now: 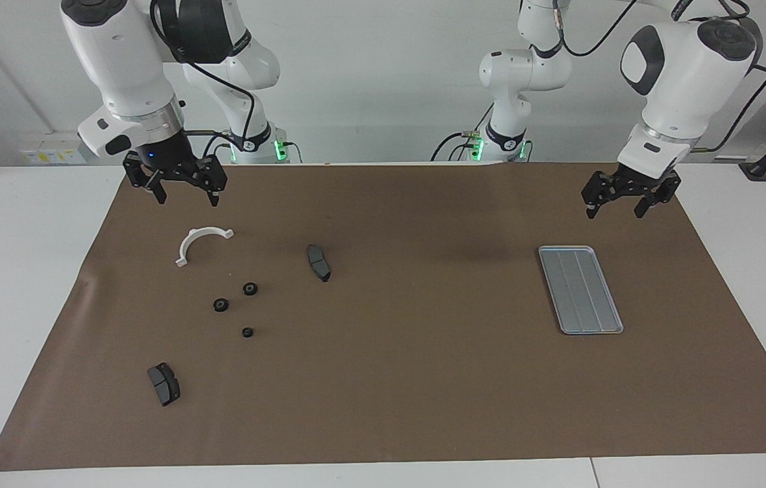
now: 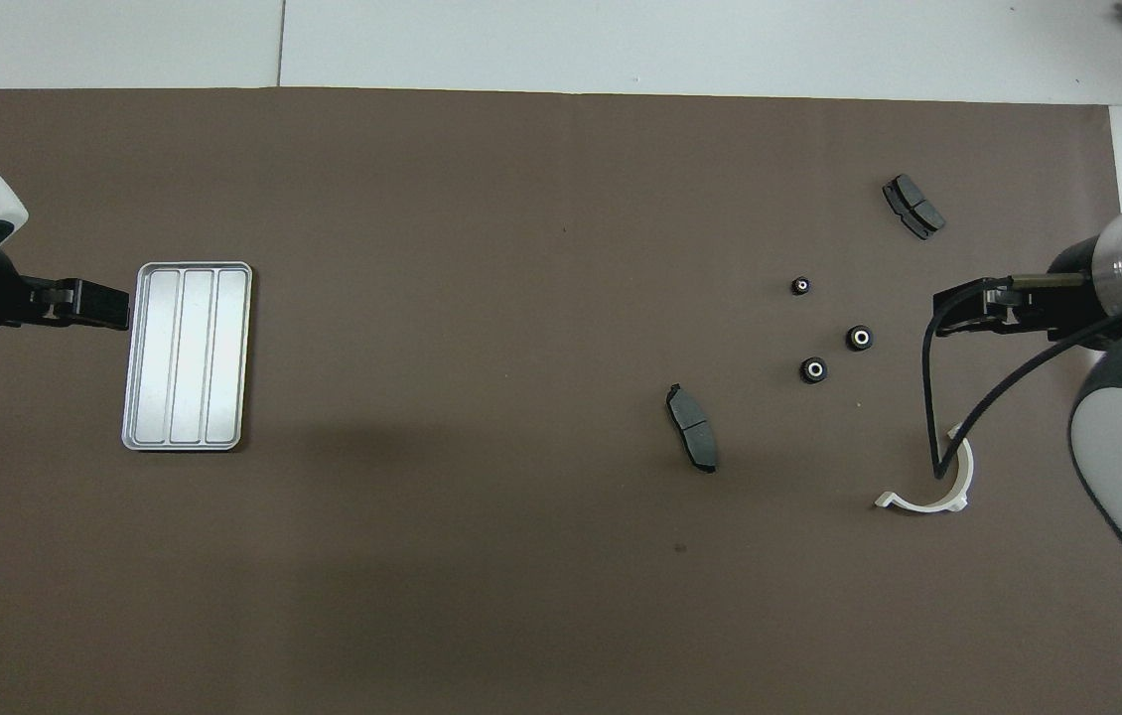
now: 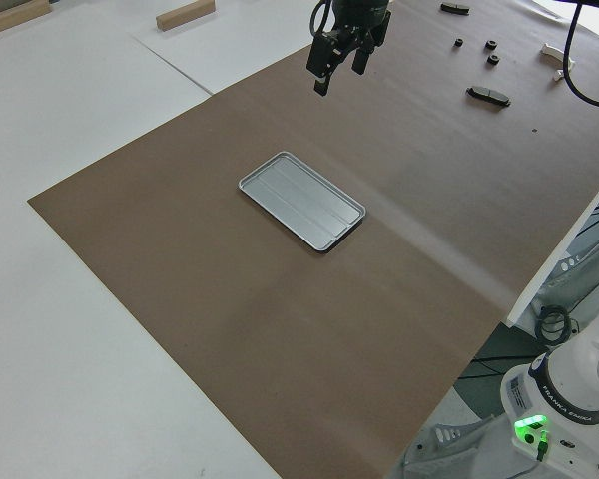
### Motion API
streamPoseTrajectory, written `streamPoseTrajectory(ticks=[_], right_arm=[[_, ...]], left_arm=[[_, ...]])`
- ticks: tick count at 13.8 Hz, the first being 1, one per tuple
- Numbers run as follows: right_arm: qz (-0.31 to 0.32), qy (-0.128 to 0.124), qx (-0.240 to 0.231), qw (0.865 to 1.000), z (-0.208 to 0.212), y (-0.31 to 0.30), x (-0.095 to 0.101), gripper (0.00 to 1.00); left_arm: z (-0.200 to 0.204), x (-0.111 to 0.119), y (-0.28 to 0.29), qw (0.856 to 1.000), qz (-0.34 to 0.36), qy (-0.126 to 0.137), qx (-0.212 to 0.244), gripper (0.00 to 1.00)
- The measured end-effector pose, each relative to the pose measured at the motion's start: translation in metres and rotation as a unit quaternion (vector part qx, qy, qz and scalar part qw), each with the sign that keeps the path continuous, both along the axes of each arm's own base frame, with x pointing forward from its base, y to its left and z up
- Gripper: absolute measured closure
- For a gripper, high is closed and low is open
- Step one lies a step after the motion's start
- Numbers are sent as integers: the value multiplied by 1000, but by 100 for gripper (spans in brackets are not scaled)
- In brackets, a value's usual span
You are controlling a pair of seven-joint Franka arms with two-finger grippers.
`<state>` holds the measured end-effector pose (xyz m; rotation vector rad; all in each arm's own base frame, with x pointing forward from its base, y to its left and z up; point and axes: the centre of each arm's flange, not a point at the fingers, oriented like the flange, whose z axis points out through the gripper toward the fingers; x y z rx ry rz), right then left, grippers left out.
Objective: Pick bearing gear from pile to tray
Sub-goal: 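Reach the right gripper to the pile of black bearing gears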
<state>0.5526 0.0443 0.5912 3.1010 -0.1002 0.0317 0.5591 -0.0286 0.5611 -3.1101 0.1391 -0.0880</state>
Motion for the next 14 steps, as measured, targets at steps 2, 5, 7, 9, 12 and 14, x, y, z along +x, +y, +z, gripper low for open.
streamPoseTrajectory(ticks=[2, 5, 7, 9, 12, 14], right_arm=[[0, 0, 0, 1000, 0, 0, 0, 0], [-1, 0, 0, 1000, 0, -1, 0, 0], [-1, 0, 0, 1000, 0, -1, 0, 0], [-2, 1, 1, 1000, -2, -2, 0, 0], [-7, -3, 12, 1000, -12, -5, 3, 0], [-4, -7, 12, 1000, -22, -11, 8, 0]], left_arm=[[0, 0, 0, 1000, 0, 0, 0, 0], [0, 0, 0, 1000, 0, 0, 0, 0], [0, 0, 0, 1000, 0, 0, 0, 0], [0, 0, 0, 1000, 0, 0, 0, 0], [0, 0, 0, 1000, 0, 0, 0, 0], [0, 0, 0, 1000, 0, 0, 0, 0]])
